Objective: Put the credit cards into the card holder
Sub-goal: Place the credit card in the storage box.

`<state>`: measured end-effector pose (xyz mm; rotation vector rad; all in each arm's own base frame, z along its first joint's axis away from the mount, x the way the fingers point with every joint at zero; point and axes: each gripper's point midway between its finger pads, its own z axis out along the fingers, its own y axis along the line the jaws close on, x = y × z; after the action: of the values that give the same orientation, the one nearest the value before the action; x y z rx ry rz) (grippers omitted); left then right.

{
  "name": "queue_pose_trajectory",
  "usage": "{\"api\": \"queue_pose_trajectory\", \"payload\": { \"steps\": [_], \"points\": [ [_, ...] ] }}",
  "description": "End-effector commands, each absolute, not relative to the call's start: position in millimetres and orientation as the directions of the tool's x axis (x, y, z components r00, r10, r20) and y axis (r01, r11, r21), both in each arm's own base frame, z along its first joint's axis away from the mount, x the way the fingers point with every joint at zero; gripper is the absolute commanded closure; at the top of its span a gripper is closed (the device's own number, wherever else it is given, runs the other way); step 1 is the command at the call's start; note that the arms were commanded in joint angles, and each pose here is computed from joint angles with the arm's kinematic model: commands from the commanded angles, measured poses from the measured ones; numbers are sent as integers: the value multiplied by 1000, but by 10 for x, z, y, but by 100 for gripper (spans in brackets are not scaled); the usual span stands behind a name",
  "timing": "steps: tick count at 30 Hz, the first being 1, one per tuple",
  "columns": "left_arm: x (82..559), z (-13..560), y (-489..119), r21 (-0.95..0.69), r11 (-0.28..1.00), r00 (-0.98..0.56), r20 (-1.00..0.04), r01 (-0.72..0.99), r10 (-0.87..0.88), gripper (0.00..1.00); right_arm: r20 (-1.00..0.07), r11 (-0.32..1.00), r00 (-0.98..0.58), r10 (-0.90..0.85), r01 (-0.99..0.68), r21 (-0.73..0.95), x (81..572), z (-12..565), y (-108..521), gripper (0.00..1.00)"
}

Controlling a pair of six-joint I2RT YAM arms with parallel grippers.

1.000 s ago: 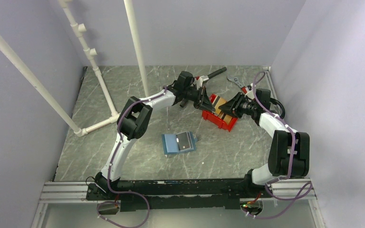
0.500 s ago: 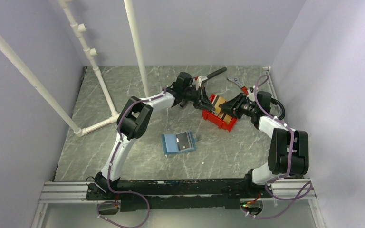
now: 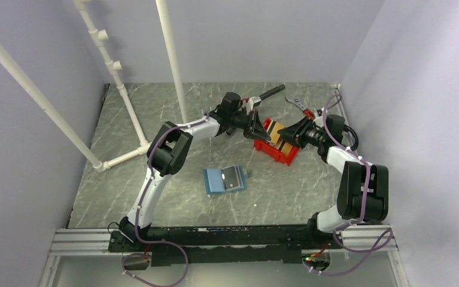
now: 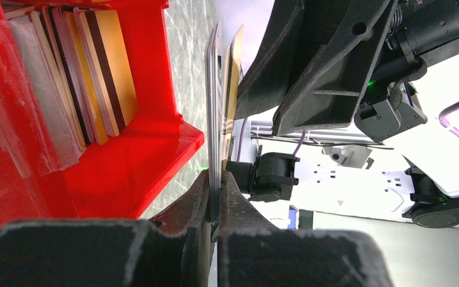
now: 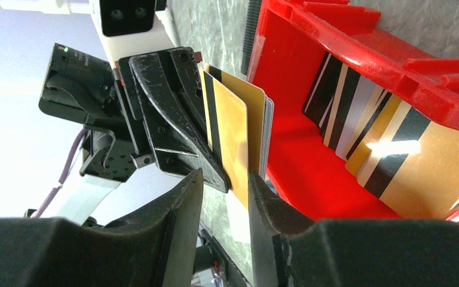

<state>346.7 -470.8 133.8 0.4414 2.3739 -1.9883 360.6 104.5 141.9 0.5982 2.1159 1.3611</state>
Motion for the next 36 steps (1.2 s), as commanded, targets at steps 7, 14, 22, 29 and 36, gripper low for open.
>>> {"api": "queue_pose_trajectory", "payload": {
  "steps": [7,14,22,29,36],
  "points": [
    [3196,1599,-4808,-962,73,-931,-232,262,283,100,-431,450,-712,554,-179,875,3727,1719,1097,73],
    [3162,1639,-4797,-972,42,-934,-209,231,290,100,-435,435,-701,564,-196,879,3812,1706,1095,71],
    [3130,1617,-4782,-975,45,-934,-197,220,299,100,-440,402,-687,578,-230,886,3892,1861,1104,73],
    [3185,1507,-4806,-972,87,-940,-184,216,287,100,-397,390,-702,592,-182,903,3886,1674,1104,100],
    [3359,1406,-4836,-969,138,-955,-165,203,247,95,-357,413,-693,626,-93,906,3893,1454,995,100]
  ]
}}
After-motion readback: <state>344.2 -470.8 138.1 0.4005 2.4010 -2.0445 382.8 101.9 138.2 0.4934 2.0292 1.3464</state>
